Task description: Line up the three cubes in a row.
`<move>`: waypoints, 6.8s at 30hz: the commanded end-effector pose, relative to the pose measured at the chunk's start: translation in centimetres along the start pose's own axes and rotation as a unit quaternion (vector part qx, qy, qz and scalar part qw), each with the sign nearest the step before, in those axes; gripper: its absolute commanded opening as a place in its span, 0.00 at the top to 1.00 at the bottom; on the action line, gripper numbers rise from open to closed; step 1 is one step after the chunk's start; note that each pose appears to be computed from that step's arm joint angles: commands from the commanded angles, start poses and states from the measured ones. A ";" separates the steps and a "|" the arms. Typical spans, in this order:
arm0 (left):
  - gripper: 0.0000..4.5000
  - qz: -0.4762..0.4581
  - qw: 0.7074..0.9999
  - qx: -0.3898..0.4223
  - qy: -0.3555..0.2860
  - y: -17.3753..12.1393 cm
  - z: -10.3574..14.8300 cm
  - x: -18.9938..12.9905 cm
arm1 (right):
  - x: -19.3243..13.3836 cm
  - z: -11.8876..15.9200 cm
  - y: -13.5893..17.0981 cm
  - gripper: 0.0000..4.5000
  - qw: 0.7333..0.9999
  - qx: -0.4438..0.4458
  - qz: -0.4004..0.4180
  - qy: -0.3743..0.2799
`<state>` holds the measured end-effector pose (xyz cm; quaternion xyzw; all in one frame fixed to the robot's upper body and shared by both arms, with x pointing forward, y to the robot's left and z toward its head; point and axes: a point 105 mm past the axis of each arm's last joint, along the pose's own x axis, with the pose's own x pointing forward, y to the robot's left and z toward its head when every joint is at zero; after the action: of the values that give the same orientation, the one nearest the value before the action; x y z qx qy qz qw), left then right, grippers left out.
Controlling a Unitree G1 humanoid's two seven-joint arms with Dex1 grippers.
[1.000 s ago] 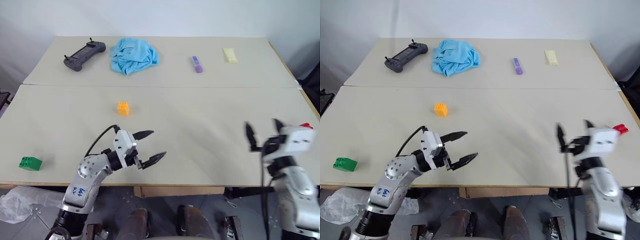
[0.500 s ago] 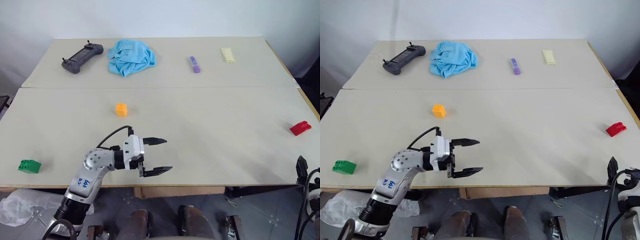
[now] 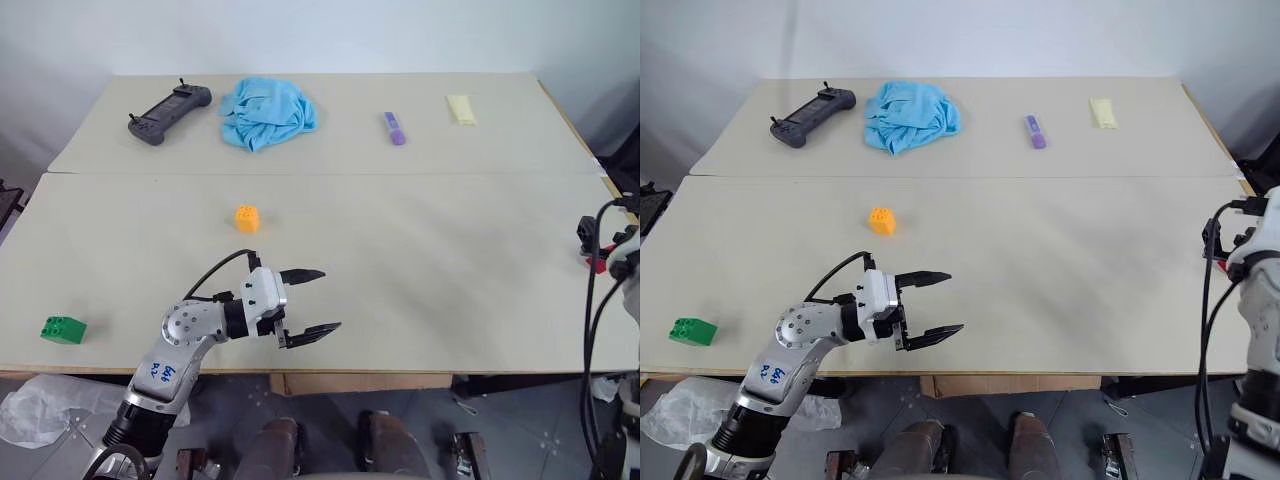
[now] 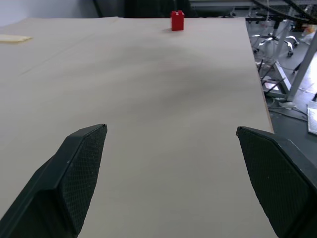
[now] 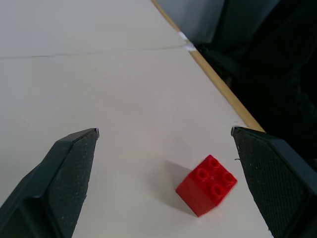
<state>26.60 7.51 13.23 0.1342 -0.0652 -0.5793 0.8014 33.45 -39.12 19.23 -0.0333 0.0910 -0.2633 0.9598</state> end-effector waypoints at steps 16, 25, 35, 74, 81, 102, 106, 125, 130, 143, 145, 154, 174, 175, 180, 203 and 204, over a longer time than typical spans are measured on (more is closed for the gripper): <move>0.00 0.014 1.000 0.023 -0.012 -0.4 1.4 0.4 | 1.7 -5.1 -2.6 0.09 0.978 0.071 -0.175 0.089; 0.00 0.015 1.000 0.024 -0.009 -0.3 1.4 0.4 | 1.8 -4.8 -1.4 0.67 0.983 0.070 -0.151 0.075; 0.00 0.041 0.999 0.026 0.006 0.3 0.7 -1.1 | -6.9 1.1 14.0 0.67 0.864 -0.155 0.464 -0.116; 0.00 0.192 0.980 0.029 0.030 2.9 0.6 -7.2 | -9.7 -2.7 19.9 0.08 0.567 -0.303 0.755 -0.124; 0.00 0.392 0.920 0.001 0.027 2.4 -0.3 -13.7 | -13.2 0.3 19.5 0.01 0.528 -0.237 0.790 -0.201; 0.00 0.813 0.566 -0.108 0.077 -10.4 -5.2 -32.4 | -21.3 -3.5 23.2 0.01 0.488 -0.115 0.818 -0.282; 0.00 0.809 0.573 -0.114 0.062 -9.7 -5.2 -32.3 | -20.5 -3.1 22.7 0.01 0.480 -0.138 0.812 -0.302; 0.00 0.705 0.691 -0.119 0.106 -2.2 -6.6 -33.1 | -21.3 -3.6 22.6 0.01 0.448 -0.154 0.830 -0.293; 0.00 0.692 0.704 -0.116 0.111 -1.3 -6.8 -32.9 | -21.3 -3.8 22.6 0.01 0.453 -0.158 0.828 -0.291; 0.68 0.614 0.783 -0.093 0.032 1.5 -3.5 -30.1 | -19.9 -3.6 21.7 0.00 0.511 -0.156 0.796 -0.285; 0.68 0.535 0.842 -0.069 0.033 2.9 -1.0 -27.5 | -19.1 -3.4 20.6 0.00 0.530 -0.161 0.785 -0.278; 0.68 0.153 0.986 -0.008 0.063 7.2 5.5 -14.1 | -14.3 -3.0 15.6 0.00 0.618 -0.225 0.710 -0.252; 0.68 -0.127 0.985 -0.007 0.120 7.3 -1.8 3.1 | -16.7 -4.0 12.8 0.00 0.643 -0.231 0.689 -0.242; 0.68 -0.120 0.985 0.002 0.120 7.7 -1.9 3.3 | -16.8 -4.1 12.8 0.00 0.645 -0.230 0.688 -0.241; 0.68 -0.128 0.985 0.006 0.116 8.0 -2.5 3.9 | -17.1 -4.3 13.0 0.00 0.648 -0.222 0.688 -0.240; 0.01 -0.060 0.996 0.063 0.015 11.0 3.4 -3.4 | -17.5 -3.7 15.7 0.00 0.628 -0.180 0.714 -0.250; 0.01 -0.026 0.997 0.070 0.015 11.5 3.9 -4.8 | -17.3 -2.9 16.2 0.00 0.633 -0.166 0.712 -0.256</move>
<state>34.87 13.31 18.45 0.2013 -0.0541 -0.6222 0.7546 25.89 -16.87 15.72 -0.2013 -0.0954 0.5460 0.8076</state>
